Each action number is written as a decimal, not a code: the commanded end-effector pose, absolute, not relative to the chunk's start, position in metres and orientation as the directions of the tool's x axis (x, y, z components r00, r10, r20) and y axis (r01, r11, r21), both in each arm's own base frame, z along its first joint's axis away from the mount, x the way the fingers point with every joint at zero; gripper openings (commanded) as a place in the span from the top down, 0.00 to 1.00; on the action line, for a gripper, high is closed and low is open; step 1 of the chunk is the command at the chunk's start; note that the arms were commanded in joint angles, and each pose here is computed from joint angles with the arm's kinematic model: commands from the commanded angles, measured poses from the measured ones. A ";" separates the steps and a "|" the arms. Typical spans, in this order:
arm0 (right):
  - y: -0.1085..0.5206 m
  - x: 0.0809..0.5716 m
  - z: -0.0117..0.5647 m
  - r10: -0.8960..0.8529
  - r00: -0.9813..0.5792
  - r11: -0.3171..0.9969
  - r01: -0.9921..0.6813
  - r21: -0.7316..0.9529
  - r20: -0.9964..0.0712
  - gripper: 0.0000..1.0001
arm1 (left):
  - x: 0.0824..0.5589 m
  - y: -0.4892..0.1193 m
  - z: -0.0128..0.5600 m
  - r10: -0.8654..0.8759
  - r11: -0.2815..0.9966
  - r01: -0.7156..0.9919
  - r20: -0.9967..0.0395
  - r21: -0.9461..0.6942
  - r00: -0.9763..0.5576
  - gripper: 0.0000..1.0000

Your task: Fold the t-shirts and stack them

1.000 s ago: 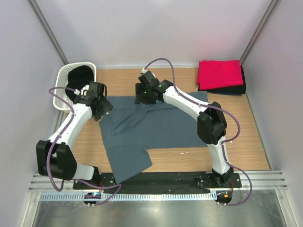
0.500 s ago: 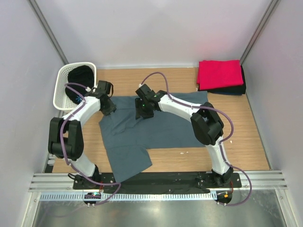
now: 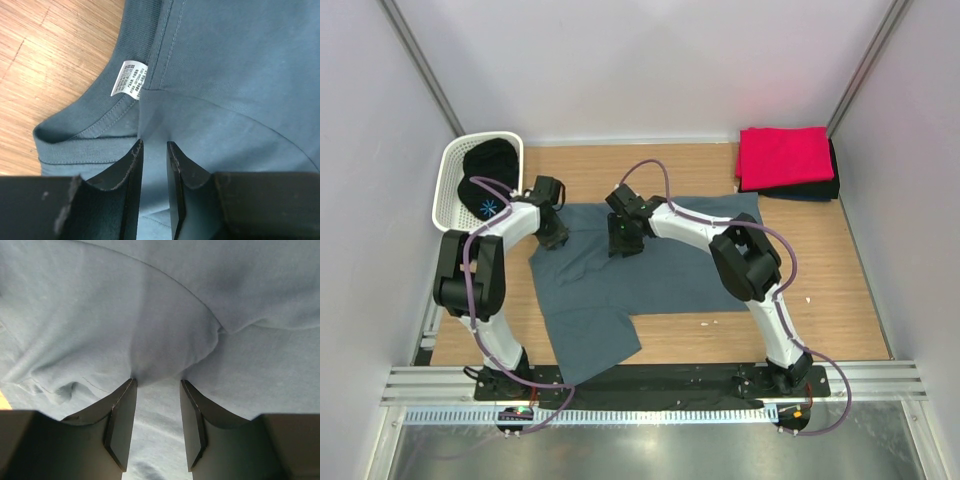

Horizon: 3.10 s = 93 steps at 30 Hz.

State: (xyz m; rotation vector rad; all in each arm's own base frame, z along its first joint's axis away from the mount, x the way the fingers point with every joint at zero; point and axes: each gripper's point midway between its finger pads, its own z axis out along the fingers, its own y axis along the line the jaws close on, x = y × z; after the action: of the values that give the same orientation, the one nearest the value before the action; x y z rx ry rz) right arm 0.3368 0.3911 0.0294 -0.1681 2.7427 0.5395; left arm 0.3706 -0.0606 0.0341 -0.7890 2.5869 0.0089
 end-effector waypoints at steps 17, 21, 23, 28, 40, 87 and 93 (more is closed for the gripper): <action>0.413 0.352 0.056 -0.006 -0.919 0.906 -0.171 0.386 -0.394 0.89 | 0.368 -0.052 0.015 -0.528 0.829 -0.556 -0.407 -0.057 -0.745 0.79; 0.406 0.351 0.072 -0.021 -0.917 0.915 -0.178 0.363 -0.397 0.99 | 0.368 -0.051 0.017 -0.524 0.831 -0.553 -0.406 -0.054 -0.749 0.79; 0.402 0.349 0.080 -0.021 -0.915 0.915 -0.180 0.361 -0.404 0.99 | 0.367 -0.050 0.016 -0.522 0.831 -0.554 -0.407 -0.046 -0.750 0.79; 0.397 0.342 0.091 -0.028 -0.918 0.916 -0.182 0.358 -0.397 0.99 | 0.365 -0.047 0.017 -0.518 0.830 -0.557 -0.410 -0.031 -0.750 0.80; 0.382 0.342 0.116 -0.041 -0.904 0.935 -0.185 0.304 -0.425 0.99 | 0.362 -0.046 0.013 -0.524 0.825 -0.565 -0.402 -0.017 -0.751 0.80; 0.374 0.345 0.103 -0.063 -0.875 0.940 -0.214 0.266 -0.481 0.99 | 0.362 -0.048 0.017 -0.493 0.841 -0.541 -0.415 -0.002 -0.765 0.79; 0.362 0.331 0.096 -0.086 -0.893 0.949 -0.209 0.237 -0.442 0.84 | 0.362 -0.049 0.016 -0.494 0.841 -0.541 -0.412 -0.002 -0.766 0.80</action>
State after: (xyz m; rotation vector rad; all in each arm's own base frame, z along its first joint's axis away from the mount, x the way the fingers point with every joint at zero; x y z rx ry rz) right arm 0.3389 0.3689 0.0763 -0.1847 2.6812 0.4049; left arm 0.3683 -0.0554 0.0205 -0.7765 2.5993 0.0986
